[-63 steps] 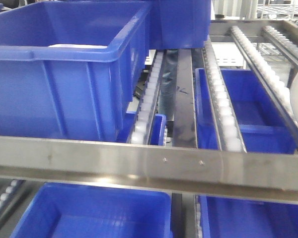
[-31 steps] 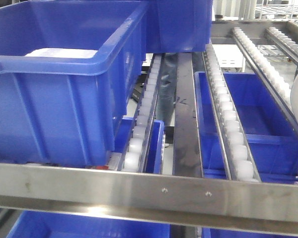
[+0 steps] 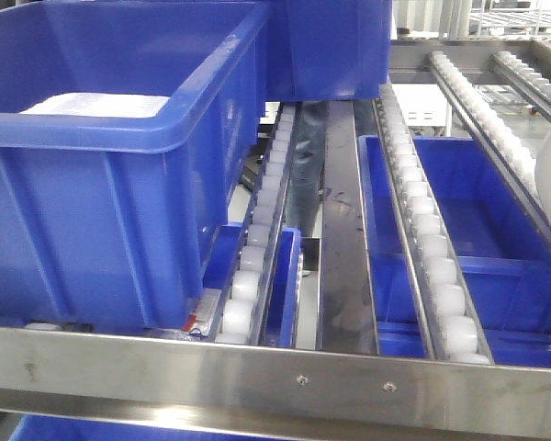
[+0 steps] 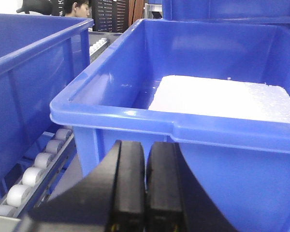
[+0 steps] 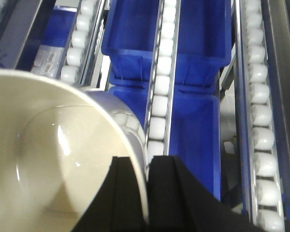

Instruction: Move white bin to right shelf second layer

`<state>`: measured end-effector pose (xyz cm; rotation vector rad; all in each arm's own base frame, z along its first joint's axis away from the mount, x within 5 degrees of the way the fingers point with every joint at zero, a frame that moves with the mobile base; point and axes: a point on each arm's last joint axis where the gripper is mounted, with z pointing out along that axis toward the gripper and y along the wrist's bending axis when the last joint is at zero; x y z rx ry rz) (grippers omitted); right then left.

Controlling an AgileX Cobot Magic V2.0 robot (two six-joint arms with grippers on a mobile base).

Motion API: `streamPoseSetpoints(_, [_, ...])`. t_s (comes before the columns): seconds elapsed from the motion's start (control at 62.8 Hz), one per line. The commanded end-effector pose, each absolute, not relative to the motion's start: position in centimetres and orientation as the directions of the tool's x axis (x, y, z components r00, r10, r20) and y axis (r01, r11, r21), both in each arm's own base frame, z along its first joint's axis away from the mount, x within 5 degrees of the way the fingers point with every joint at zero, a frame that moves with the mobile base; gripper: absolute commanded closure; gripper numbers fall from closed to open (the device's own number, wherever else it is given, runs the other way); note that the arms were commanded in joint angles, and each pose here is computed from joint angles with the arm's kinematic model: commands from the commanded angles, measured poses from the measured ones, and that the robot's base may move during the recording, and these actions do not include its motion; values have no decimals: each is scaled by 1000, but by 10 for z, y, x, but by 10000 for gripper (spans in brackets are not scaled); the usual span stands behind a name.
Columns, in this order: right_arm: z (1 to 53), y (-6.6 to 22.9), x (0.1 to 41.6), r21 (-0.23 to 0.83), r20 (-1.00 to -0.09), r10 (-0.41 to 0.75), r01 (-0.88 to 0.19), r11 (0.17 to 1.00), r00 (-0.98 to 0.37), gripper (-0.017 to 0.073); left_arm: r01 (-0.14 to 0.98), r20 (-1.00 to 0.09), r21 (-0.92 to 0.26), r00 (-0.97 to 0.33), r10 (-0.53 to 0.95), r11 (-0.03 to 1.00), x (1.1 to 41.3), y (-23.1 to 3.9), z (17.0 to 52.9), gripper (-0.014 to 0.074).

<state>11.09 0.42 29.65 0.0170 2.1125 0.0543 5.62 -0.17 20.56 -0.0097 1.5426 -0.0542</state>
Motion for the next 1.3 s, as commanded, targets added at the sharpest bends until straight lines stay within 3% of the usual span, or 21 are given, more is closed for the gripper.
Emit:
streamPoseSetpoints(0.0, [313, 4, 116, 47, -914, 38, -14, 999, -403, 504, 32, -994, -51, 95, -54, 998, 56, -1, 205, 509])
streamPoseSetpoints(0.159, [317, 4, 120, 41, -934, 33, -16, 999, -356, 504, 32, -994, -51, 95, -54, 998, 56, -1, 205, 509])
streamPoseSetpoints(0.461, [288, 6, 167, 40, -858, 30, -9, 999, -513, 504, 32, -994, -51, 95, -54, 998, 56, -1, 205, 509])
streamPoseSetpoints(1.162, [246, 8, 217, 60, -795, 52, 7, 998, -605, 498, 32, -994, -51, 95, -54, 998, 56, -1, 205, 509])
streamPoseSetpoints(1.289, [246, 8, 216, 62, -789, 53, 8, 998, -612, 405, 32, -994, -51, 95, -54, 998, 56, -1, 205, 509])
